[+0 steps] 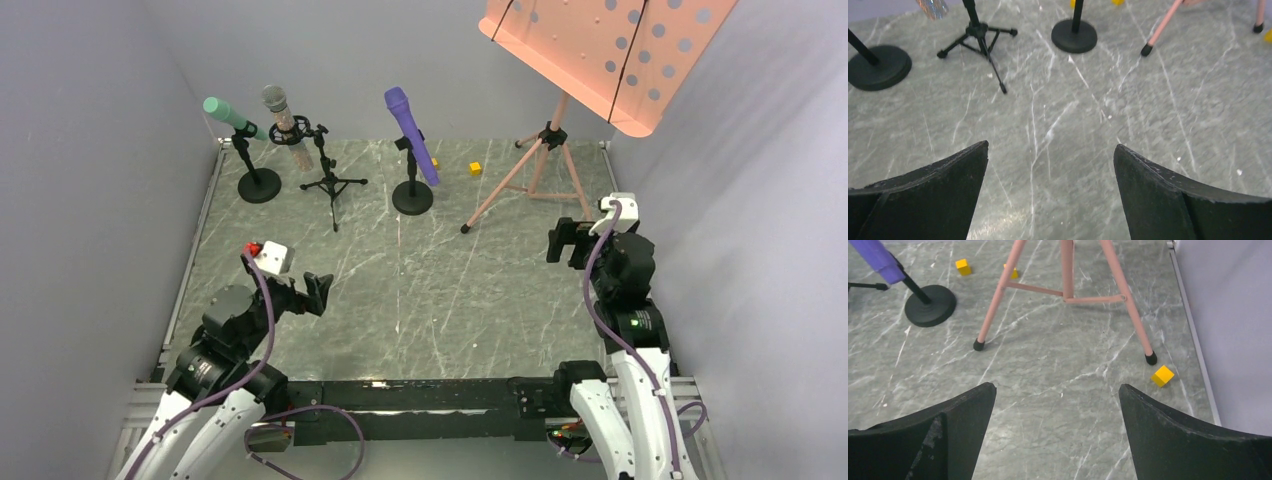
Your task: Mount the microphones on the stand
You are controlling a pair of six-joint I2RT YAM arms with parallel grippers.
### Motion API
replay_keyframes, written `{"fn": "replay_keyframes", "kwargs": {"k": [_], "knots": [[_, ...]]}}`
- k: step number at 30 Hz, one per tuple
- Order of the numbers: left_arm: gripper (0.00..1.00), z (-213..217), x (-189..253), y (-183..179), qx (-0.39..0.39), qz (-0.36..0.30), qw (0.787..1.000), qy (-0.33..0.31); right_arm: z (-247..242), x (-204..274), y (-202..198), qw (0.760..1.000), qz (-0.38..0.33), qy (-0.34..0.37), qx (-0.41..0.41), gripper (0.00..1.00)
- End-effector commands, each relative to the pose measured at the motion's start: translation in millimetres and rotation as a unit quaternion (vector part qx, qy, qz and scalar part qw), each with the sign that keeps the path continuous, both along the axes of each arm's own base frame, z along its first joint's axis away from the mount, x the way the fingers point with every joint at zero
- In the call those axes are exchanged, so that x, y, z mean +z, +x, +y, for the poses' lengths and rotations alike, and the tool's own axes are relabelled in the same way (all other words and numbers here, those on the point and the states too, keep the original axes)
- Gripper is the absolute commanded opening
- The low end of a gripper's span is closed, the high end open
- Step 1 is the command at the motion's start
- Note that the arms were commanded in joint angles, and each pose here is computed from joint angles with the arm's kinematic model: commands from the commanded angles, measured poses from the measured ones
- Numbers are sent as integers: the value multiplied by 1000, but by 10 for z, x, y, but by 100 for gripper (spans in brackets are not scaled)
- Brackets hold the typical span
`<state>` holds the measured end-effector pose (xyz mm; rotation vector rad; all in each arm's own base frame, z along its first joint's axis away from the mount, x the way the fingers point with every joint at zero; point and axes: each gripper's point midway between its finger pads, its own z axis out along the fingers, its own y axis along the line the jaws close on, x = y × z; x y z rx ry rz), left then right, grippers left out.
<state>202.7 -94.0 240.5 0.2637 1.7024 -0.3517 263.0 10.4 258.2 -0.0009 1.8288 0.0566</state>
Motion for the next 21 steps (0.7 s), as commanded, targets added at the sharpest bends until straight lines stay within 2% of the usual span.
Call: {"fn": "replay_keyframes", "kwargs": {"k": [1,4,13,21], "knots": [[99,70,-50,41,13,-1,999,31,-94,-31,116,998,-35,24,-36,100],[99,88,-70,103,23,1,999,41,-154,-218,101,999,-27,13,-39,100],[99,54,-186,176,17,37,997,66,-222,-147,64,998,-40,16,-50,100],[99,104,-131,159,28,20,998,56,-271,-167,56,997,-37,23,-60,100]]}}
